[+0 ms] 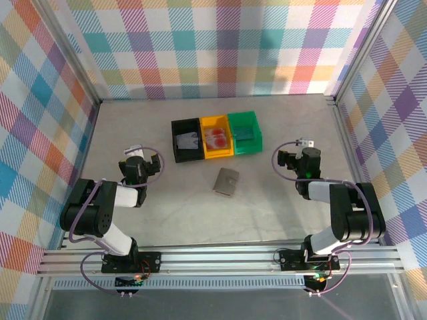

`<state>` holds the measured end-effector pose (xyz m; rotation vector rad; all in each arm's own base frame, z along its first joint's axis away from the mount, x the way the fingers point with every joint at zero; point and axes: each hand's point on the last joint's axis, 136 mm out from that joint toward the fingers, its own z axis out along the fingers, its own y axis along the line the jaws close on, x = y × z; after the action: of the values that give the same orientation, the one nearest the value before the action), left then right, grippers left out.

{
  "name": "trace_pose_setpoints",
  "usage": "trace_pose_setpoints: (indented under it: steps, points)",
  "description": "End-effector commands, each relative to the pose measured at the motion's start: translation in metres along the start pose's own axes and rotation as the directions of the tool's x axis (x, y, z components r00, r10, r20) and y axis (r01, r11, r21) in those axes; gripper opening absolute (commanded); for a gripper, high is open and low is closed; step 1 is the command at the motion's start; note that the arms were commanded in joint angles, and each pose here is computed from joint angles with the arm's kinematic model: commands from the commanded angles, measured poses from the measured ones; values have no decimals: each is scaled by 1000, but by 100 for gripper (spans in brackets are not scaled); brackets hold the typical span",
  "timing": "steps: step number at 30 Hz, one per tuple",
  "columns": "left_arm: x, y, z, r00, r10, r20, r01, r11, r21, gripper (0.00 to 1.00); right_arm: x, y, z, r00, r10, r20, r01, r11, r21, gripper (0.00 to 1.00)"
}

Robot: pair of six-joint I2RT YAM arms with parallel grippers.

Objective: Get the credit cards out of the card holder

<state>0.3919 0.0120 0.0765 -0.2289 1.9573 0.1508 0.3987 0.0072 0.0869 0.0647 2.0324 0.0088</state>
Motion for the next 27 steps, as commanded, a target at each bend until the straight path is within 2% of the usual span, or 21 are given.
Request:
trace_pose_setpoints:
  steps: [1,20,24,27]
  points:
    - [-10,2,-3,999,-18,45,18,1000,-4,100,-11,1,0,999,4,34,-4,1000,-12,99]
    - [-11,2,-3,999,-18,49,19,1000,-2,100,-11,1,0,999,3,35,-3,1000,-13,99]
    - [-21,-3,-8,999,-5,45,4,1000,23,100,-15,-4,-1,999,17,-50,-16,1000,26,99]
    - [-39,0,-15,1000,0,26,0,1000,0,100,-30,-5,-16,1000,16,-1,-16,999,46,99]
